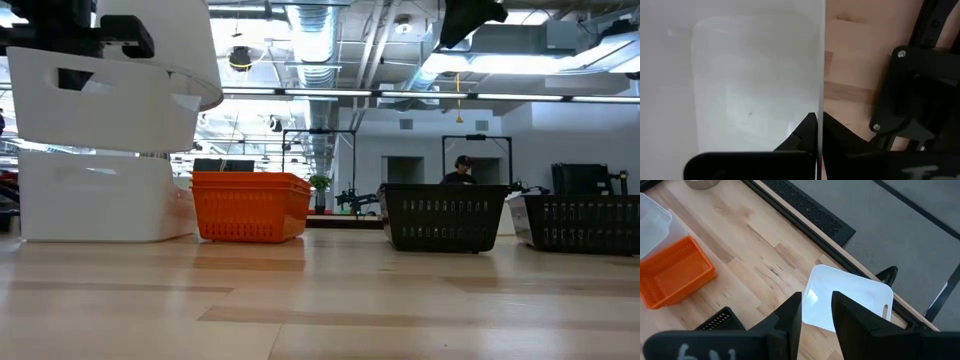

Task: Stack baskets by color
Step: Stack the bottom white bin on top of the middle left white bin

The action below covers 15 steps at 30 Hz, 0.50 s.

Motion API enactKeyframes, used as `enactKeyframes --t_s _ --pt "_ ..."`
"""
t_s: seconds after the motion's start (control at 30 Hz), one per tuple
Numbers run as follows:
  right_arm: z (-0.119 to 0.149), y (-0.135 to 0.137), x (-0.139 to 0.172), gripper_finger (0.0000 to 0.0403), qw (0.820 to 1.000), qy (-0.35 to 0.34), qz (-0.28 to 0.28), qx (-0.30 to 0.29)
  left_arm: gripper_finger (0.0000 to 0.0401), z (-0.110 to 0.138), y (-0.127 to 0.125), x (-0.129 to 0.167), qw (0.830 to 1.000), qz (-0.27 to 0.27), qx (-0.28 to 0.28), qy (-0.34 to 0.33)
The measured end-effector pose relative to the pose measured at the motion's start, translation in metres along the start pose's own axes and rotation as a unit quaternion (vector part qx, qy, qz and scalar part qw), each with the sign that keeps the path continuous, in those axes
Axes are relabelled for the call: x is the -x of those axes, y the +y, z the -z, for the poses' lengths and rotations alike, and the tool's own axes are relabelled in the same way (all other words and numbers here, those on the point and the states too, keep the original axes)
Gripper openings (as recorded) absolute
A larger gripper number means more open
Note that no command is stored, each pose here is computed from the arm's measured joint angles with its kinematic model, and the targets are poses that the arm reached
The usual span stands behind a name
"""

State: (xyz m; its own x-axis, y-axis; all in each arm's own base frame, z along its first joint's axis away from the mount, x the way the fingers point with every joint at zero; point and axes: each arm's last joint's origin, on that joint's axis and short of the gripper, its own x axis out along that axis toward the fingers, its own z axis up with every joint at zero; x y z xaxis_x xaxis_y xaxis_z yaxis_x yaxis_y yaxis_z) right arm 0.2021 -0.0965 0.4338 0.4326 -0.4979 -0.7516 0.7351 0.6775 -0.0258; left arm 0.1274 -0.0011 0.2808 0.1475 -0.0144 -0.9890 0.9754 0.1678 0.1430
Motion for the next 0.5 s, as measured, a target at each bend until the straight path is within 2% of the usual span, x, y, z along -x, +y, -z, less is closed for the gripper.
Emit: enactKeyframes --t_s 0.5 --pt "0.0001 0.0000 0.0000 0.0129 1.000 0.001 0.000 0.000 0.0000 -0.0005 0.0023 -0.0037 1.000 -0.010 -0.016 -0.009"
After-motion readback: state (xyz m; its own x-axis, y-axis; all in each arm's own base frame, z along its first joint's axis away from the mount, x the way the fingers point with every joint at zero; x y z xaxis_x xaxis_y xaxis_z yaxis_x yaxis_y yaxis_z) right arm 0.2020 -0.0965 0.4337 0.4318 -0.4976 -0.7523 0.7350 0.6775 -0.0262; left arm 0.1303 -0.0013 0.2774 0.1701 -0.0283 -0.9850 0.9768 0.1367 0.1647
